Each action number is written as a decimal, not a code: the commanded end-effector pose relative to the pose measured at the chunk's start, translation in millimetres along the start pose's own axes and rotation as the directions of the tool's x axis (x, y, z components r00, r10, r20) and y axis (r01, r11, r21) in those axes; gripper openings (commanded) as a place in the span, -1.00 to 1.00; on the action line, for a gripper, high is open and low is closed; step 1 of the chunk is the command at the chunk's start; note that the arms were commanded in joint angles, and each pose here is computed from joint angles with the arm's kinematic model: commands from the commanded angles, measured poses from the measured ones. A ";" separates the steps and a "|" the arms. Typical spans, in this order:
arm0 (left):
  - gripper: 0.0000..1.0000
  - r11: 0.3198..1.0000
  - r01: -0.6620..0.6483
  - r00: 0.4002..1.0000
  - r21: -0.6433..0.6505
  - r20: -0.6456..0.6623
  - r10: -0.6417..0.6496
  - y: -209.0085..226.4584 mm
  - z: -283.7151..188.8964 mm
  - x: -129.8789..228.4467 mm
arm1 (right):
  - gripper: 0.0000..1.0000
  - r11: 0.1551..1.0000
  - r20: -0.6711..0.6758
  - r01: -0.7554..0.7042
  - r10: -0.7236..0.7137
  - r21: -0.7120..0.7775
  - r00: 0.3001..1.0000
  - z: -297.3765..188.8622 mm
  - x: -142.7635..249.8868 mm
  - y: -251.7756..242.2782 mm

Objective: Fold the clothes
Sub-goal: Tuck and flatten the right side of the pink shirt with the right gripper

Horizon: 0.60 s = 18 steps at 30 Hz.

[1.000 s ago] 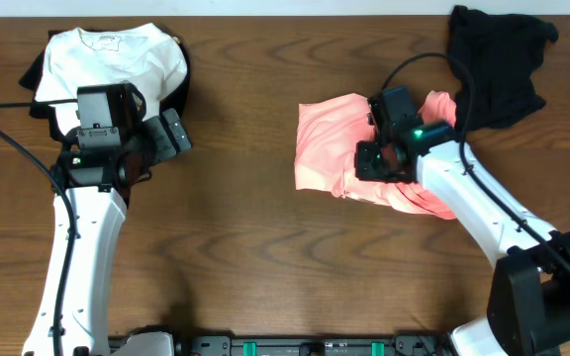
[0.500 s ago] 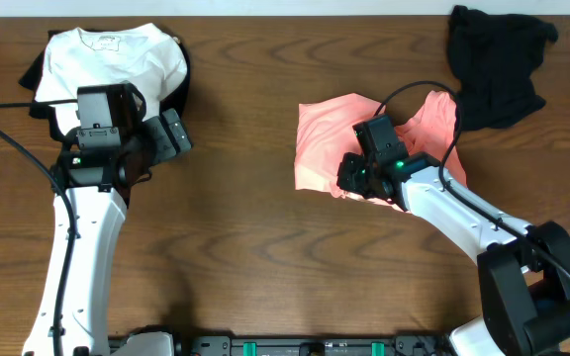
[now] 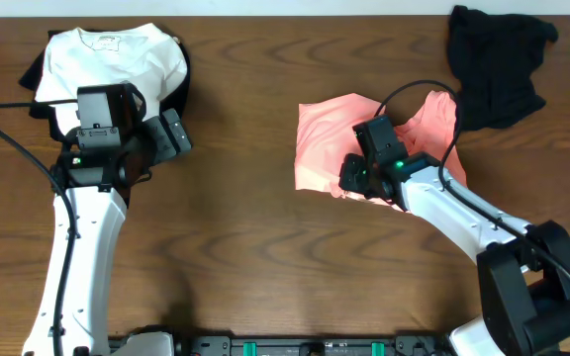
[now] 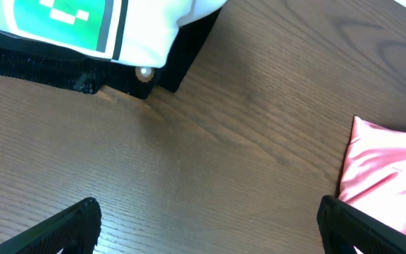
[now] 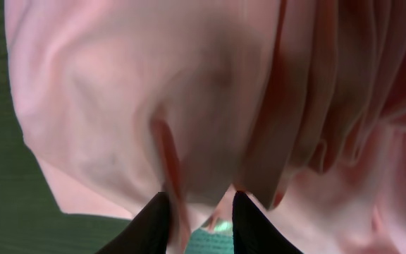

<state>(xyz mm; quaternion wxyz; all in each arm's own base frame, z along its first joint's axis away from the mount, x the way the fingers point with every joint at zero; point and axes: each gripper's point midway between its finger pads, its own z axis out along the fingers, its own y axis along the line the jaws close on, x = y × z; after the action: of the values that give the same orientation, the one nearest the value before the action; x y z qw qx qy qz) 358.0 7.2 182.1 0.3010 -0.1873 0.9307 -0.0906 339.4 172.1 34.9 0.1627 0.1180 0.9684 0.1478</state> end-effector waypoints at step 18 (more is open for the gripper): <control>0.96 1.000 0.010 1.000 -0.016 -0.001 -0.010 4.4 1.9 0.7 | -0.93 1.000 0.039 0.023 -0.023 -0.008 0.999 18.1 -9.0 2.6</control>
<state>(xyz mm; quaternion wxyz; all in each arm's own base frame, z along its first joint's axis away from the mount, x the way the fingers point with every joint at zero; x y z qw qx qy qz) 358.1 7.2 182.1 0.3012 -0.1873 0.9306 -0.0906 355.4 178.2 23.0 0.1819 0.1109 0.9649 0.1537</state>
